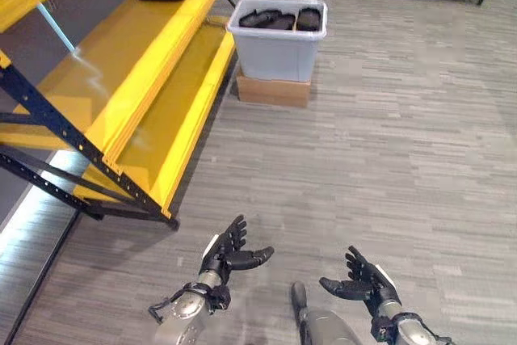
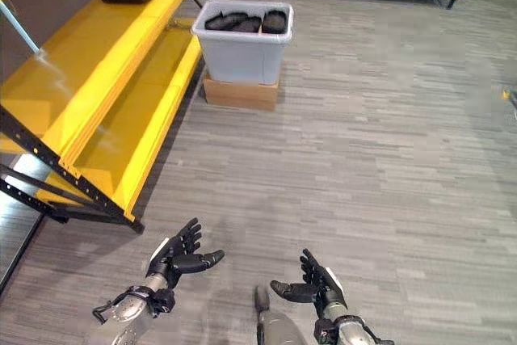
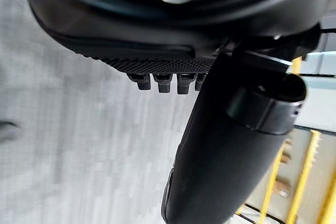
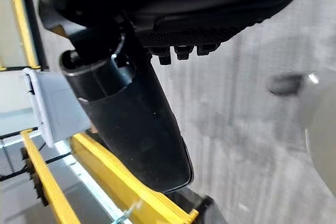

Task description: Move parts from the plastic box to the shelf.

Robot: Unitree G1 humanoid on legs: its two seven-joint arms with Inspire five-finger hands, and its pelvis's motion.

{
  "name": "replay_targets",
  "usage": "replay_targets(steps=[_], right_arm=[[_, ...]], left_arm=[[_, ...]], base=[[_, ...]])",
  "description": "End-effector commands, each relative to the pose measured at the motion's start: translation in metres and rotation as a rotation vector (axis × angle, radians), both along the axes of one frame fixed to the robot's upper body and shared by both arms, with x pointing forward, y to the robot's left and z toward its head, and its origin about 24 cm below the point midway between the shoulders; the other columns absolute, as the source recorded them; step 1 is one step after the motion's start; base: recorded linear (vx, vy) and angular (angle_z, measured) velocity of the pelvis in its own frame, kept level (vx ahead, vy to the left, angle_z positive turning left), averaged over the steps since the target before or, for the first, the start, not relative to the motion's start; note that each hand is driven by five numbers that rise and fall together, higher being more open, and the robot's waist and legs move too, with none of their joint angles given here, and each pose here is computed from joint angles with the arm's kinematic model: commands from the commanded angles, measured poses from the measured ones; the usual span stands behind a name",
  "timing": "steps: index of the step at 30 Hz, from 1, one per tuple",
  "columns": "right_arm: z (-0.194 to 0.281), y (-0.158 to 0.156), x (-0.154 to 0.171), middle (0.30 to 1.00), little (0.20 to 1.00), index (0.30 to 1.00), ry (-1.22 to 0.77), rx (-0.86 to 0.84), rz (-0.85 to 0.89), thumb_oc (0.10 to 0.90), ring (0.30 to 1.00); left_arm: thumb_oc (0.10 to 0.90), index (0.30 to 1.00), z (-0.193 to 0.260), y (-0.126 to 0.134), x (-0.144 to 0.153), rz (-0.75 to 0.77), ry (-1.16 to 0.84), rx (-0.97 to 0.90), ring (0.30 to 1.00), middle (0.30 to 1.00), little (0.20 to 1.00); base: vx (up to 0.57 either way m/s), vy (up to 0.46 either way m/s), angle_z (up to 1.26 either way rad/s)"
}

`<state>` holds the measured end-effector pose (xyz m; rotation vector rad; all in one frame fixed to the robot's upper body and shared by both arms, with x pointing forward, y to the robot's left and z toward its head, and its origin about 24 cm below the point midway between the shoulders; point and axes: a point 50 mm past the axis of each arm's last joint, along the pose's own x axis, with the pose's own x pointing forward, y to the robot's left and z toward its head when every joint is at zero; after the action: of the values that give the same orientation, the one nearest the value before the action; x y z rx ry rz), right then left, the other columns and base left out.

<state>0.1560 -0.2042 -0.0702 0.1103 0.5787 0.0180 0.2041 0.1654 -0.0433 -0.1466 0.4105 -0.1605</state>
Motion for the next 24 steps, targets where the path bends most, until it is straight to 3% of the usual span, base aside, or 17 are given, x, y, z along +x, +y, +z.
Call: replay_targets(steps=[1, 10, 19, 24], right_arm=[[0.045, -0.005, 0.033, 1.0, 1.0, 1.0, -0.286, 0.058, -0.015, 0.9, 1.0], [0.052, -0.016, 0.037, 1.0, 1.0, 1.0, -0.308, 0.001, -0.039, 0.9, 1.0], [0.042, -0.006, 0.028, 1.0, 1.0, 1.0, -0.259, 0.001, 0.013, 0.9, 1.0], [0.044, 0.009, 0.034, 1.0, 1.0, 1.0, -0.276, 0.056, 0.048, 0.9, 1.0]], left_arm=[[0.9, 1.0, 0.044, -0.006, 0.031, -0.046, -0.26, -0.028, 1.0, 1.0, 1.0], [0.9, 1.0, 0.041, 0.003, 0.023, -0.011, -0.233, -0.029, 1.0, 1.0, 1.0], [0.9, 1.0, 0.029, 0.019, 0.005, 0.054, -0.183, -0.007, 1.0, 1.0, 1.0], [0.9, 1.0, 0.041, 0.016, 0.015, 0.023, -0.235, 0.016, 1.0, 1.0, 1.0]], base=[[0.28, -0.114, -0.05], [0.33, -0.154, -0.32], [0.48, 0.179, -0.33], [0.47, 0.215, -0.54]])
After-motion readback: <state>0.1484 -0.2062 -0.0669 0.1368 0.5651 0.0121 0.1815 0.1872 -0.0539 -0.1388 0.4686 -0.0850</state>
